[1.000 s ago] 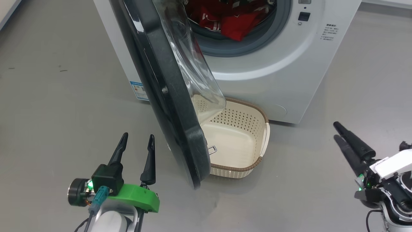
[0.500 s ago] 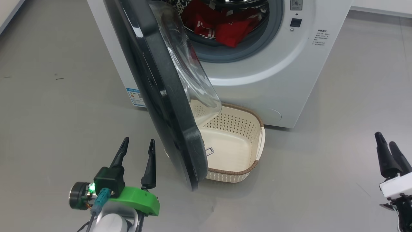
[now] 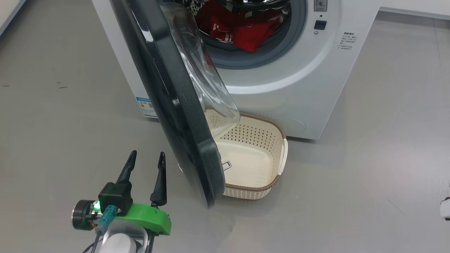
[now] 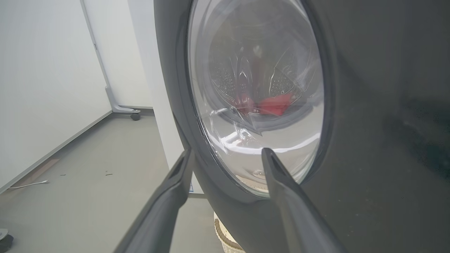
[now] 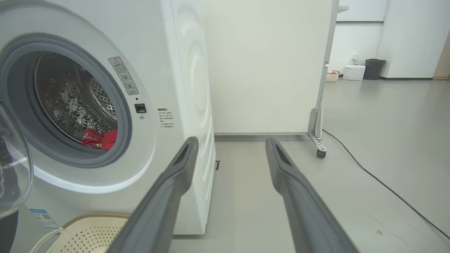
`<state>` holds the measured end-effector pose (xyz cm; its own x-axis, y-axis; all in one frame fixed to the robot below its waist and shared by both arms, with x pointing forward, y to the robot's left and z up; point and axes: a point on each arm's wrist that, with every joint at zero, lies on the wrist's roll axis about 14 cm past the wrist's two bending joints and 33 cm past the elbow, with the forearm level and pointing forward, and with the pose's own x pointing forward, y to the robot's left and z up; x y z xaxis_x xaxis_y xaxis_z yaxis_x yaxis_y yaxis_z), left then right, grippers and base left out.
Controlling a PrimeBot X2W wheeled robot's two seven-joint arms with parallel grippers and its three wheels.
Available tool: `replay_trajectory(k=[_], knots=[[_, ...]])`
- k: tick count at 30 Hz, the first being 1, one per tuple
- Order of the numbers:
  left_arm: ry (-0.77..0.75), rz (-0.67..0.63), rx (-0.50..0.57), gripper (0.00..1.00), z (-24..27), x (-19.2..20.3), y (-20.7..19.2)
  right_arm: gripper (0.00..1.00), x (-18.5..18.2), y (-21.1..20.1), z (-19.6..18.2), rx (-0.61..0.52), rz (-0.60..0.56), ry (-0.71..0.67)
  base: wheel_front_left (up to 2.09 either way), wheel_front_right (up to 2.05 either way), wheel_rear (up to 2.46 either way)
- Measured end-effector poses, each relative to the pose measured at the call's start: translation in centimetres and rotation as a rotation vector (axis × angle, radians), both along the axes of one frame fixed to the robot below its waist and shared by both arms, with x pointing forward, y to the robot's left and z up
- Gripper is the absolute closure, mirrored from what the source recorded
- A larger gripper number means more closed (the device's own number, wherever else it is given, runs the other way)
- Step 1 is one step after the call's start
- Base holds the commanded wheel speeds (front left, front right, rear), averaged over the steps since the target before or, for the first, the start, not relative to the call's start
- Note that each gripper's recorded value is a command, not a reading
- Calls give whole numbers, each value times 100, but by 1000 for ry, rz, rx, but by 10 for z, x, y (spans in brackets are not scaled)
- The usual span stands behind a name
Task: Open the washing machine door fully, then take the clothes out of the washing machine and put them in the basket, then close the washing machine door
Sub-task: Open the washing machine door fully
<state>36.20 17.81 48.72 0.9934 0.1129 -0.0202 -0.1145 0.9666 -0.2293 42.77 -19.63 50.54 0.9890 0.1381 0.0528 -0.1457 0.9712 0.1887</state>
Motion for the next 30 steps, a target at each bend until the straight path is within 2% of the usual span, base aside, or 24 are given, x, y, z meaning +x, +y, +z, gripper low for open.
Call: replay_trajectory(k=[6,15,30], knots=[[4,-1,0,0,-1,0,0,0,-8,9,-15,-67,20,40,0,0,0],[4,0,0,0,-1,-1,0,0,-26,43,-40,-43,66,111,0,0,0],[7,4,0,0,-2,-4,1,0,-40,86,-46,-10,150,127,0,0,0]])
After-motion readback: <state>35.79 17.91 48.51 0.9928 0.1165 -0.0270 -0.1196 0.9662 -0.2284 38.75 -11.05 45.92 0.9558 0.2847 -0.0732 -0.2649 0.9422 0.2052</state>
